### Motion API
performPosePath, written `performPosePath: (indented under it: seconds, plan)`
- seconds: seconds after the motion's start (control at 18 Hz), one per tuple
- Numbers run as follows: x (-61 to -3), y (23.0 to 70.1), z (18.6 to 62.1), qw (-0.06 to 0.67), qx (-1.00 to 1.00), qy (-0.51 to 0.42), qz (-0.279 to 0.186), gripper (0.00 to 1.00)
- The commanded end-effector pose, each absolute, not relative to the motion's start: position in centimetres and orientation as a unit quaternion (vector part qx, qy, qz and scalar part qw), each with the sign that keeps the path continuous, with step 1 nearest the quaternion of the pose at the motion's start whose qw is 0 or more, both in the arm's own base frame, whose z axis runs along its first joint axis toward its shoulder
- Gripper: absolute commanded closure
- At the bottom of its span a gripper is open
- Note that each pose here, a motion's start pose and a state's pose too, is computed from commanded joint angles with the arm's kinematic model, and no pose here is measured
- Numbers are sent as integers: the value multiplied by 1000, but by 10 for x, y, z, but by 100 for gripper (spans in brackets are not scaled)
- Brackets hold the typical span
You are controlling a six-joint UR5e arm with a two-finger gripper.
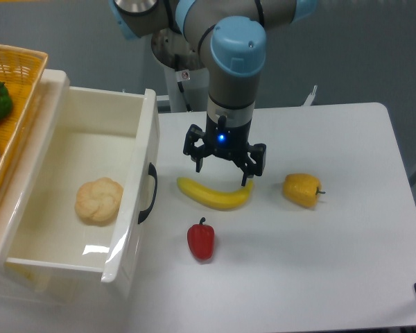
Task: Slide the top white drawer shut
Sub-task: 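Lower the gripper toward the table beside the banana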
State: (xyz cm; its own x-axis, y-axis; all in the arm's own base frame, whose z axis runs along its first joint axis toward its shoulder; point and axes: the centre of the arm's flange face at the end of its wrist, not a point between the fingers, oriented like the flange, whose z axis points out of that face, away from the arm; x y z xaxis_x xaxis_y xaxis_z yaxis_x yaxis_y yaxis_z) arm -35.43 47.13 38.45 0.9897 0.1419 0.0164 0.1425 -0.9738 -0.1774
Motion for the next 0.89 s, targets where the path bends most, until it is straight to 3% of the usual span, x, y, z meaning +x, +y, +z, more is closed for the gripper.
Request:
performPosePath:
  seconds: [0.89]
  plan:
    - [-362,477,320,35,-987,-151,-36,0]
